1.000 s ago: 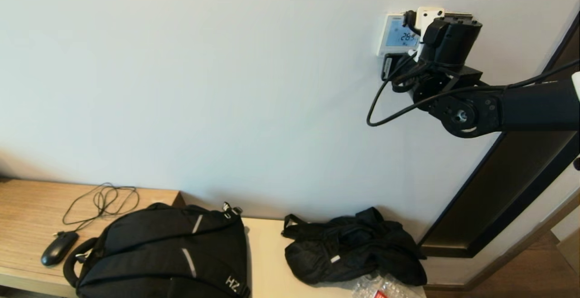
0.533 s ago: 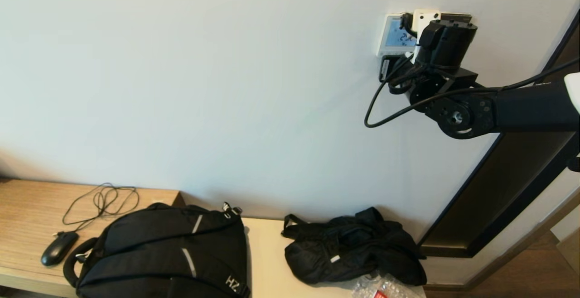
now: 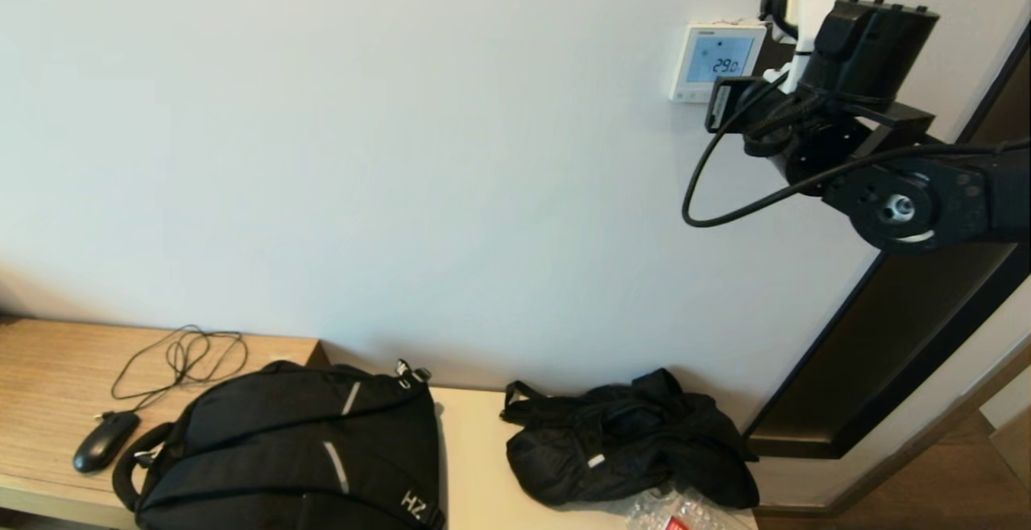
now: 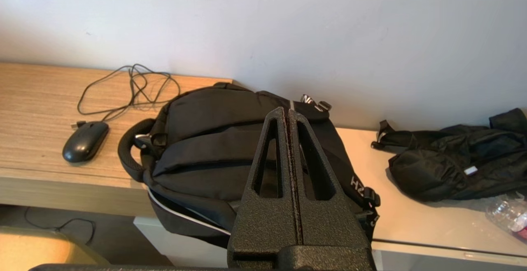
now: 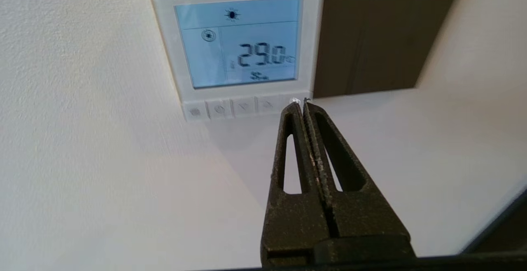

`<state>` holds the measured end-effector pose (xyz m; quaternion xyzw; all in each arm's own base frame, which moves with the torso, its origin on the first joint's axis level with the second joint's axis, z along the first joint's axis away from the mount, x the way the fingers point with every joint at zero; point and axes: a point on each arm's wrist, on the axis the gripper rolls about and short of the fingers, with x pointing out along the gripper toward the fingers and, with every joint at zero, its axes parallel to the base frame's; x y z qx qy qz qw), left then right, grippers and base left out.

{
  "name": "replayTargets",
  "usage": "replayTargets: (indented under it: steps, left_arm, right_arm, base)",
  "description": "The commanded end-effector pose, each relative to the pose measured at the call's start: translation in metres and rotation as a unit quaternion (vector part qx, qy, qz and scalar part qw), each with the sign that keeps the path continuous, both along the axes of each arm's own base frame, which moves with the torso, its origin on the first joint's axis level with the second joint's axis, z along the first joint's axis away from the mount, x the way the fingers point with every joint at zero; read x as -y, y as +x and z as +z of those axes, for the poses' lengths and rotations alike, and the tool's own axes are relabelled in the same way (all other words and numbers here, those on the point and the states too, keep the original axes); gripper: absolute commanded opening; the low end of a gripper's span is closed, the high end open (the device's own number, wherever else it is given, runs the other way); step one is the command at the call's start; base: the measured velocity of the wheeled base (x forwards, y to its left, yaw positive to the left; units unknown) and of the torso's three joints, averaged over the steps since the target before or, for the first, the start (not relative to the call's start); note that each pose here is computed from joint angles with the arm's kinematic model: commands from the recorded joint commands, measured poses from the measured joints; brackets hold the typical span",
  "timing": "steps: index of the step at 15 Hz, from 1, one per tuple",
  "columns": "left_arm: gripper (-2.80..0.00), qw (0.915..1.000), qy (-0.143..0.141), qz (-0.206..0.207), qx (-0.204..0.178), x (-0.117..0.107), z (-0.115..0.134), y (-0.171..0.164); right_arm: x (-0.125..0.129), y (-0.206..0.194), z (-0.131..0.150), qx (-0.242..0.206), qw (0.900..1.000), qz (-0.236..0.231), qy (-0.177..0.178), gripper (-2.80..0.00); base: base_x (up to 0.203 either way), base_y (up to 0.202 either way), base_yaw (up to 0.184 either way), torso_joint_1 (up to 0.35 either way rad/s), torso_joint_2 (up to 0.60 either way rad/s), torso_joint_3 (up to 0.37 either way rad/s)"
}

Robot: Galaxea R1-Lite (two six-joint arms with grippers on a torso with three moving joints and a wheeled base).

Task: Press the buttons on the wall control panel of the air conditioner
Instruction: Press the temperature increase button, then turn off the central air conditioner

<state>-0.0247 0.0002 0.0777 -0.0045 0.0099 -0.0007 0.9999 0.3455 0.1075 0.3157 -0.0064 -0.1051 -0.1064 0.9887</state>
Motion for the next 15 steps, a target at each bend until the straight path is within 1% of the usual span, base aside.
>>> replayTargets:
  steps: [1,3,6,9,10,12,13,15]
  left_arm:
    - [-2.80,1.0000,0.000,0.000,0.001,0.000,0.000,0.000]
    - [-2.80,1.0000,0.000,0.000,0.001,0.000,0.000,0.000]
    - [-2.80,1.0000,0.000,0.000,0.001,0.000,0.000,0.000]
    - [-2.80,1.0000,0.000,0.000,0.001,0.000,0.000,0.000]
    - [-2.80,1.0000,0.000,0.000,0.001,0.000,0.000,0.000]
    - [-2.80,1.0000,0.000,0.000,0.001,0.000,0.000,0.000]
    - [-2.80,1.0000,0.000,0.000,0.001,0.000,0.000,0.000]
    - [-2.80,1.0000,-0.001,0.000,0.001,0.000,0.000,0.000]
  right_arm:
    - [0.015,-0.046,0.016,0.015,1.000,0.000,0.005,-2.80]
    - [0.028,-0.082,0.017,0.014,1.000,0.001,0.004,-2.80]
    - [0.050,-0.141,0.009,0.014,1.000,-0.001,-0.002,-2.80]
    - [0.070,-0.196,-0.015,0.004,1.000,-0.006,-0.019,-2.80]
    - [0.076,-0.213,-0.021,0.007,1.000,-0.010,-0.025,-2.80]
    - [0.088,-0.242,-0.030,0.012,0.999,-0.021,-0.034,-2.80]
    - [0.093,-0.255,-0.032,0.011,0.999,-0.018,-0.037,-2.80]
    - [0.097,-0.271,-0.042,-0.026,0.999,-0.002,-0.046,-2.80]
  base:
    - [0.000,0.000,0.000,0.000,0.00,0.000]
    - [0.000,0.000,0.000,0.000,0.00,0.000]
    - [0.000,0.000,0.000,0.000,0.00,0.000]
    - [0.000,0.000,0.000,0.000,0.00,0.000]
    - [0.000,0.000,0.000,0.000,0.00,0.000]
    - [0.000,0.000,0.000,0.000,0.00,0.000]
    - [0.000,0.000,0.000,0.000,0.00,0.000]
    - [0.000,0.000,0.000,0.000,0.00,0.000]
